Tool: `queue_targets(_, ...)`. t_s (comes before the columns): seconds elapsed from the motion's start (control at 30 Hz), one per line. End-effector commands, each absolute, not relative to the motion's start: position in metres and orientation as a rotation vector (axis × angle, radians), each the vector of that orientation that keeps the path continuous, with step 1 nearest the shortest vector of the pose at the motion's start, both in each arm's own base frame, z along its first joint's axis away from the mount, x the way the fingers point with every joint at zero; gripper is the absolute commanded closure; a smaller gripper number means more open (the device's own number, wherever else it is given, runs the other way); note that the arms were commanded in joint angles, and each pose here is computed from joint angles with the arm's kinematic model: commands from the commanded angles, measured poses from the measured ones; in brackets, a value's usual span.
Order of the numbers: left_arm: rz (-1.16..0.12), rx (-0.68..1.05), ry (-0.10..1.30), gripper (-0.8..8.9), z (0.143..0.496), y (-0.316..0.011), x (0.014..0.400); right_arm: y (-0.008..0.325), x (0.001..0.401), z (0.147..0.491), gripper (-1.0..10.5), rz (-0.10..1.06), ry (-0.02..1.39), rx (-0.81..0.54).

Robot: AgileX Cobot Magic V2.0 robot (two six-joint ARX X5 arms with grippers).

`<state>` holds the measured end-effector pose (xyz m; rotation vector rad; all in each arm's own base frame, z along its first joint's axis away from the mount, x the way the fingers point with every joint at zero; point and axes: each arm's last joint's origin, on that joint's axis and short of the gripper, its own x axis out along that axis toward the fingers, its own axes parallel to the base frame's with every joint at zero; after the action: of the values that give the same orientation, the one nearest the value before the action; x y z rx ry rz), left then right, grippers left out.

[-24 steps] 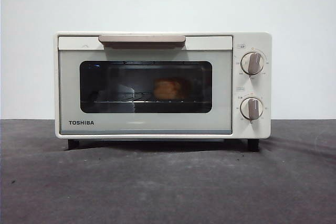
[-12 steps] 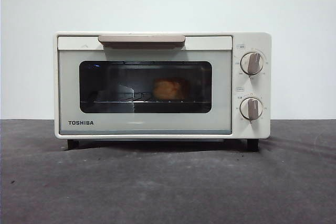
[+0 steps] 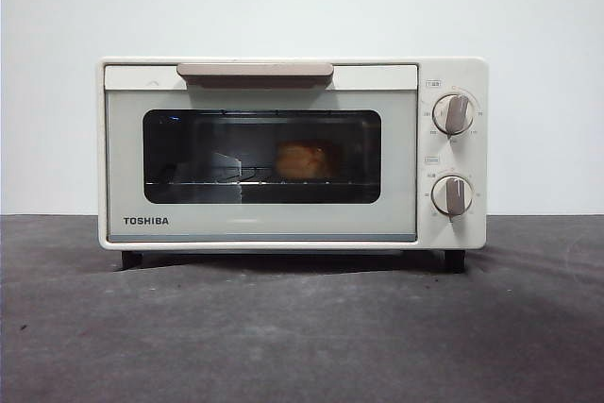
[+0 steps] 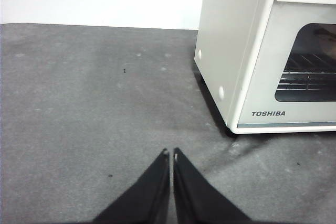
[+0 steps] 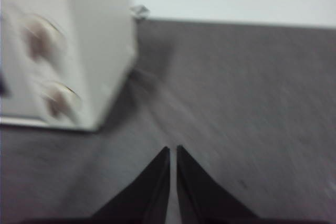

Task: The left arm flap open the oven, the right arm pick bread and place it into oven, the left arm flap close the oven

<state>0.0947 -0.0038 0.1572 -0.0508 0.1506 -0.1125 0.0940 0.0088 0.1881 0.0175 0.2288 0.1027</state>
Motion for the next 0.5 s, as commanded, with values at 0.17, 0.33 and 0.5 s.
queue_targets(0.17, -0.108, -0.047, 0.175, 7.93, 0.15, -0.004, 0.096, 0.007, 0.093, 0.158, 9.3, 0.072, 0.219, 0.008)
queue_targets(0.33, -0.108, -0.047, 0.175, 7.93, 0.15, -0.004, 0.096, 0.007, 0.094, 0.152, 9.3, 0.09, 0.2, 0.01)
queue_targets(0.5, -0.108, -0.047, 0.176, 7.93, 0.15, -0.004, 0.096, 0.007, 0.094, 0.152, 9.3, 0.089, 0.2, 0.011)
